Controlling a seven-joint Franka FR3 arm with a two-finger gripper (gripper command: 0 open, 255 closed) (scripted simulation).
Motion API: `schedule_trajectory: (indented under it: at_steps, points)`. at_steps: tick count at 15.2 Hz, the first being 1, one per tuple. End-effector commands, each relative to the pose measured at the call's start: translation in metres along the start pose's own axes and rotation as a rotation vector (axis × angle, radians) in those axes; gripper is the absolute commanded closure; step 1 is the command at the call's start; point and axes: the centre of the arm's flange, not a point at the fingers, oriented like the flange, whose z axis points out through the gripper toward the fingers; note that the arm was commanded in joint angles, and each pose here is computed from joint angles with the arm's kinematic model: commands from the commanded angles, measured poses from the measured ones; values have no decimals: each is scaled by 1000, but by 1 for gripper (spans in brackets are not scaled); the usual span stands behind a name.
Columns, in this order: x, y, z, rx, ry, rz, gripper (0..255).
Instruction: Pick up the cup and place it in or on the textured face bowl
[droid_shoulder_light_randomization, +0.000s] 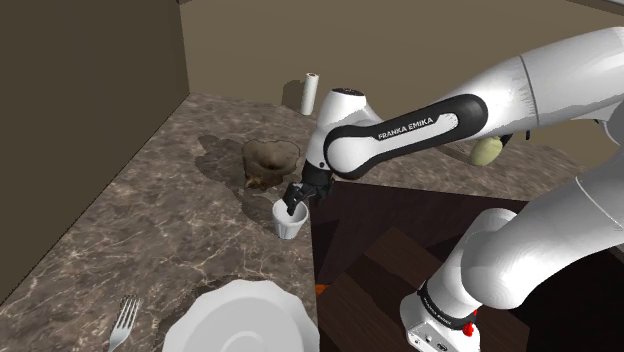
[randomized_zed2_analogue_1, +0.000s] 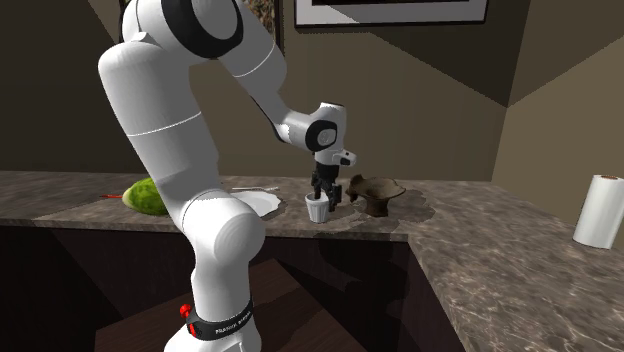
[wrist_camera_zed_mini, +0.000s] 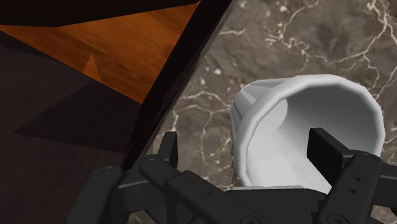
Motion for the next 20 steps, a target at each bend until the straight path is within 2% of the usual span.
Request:
schedule_trajectory:
  at_steps: [1, 5, 6, 15, 20]
  points:
    - [0, 0, 1, 0, 0, 0, 0]
    - [0, 0, 1, 0, 0, 0, 0]
    - [0, 0, 1, 0, 0, 0, 255]
    - [0, 0, 1, 0, 0, 0, 255]
    - [0, -4, -25, 0, 0, 0, 255]
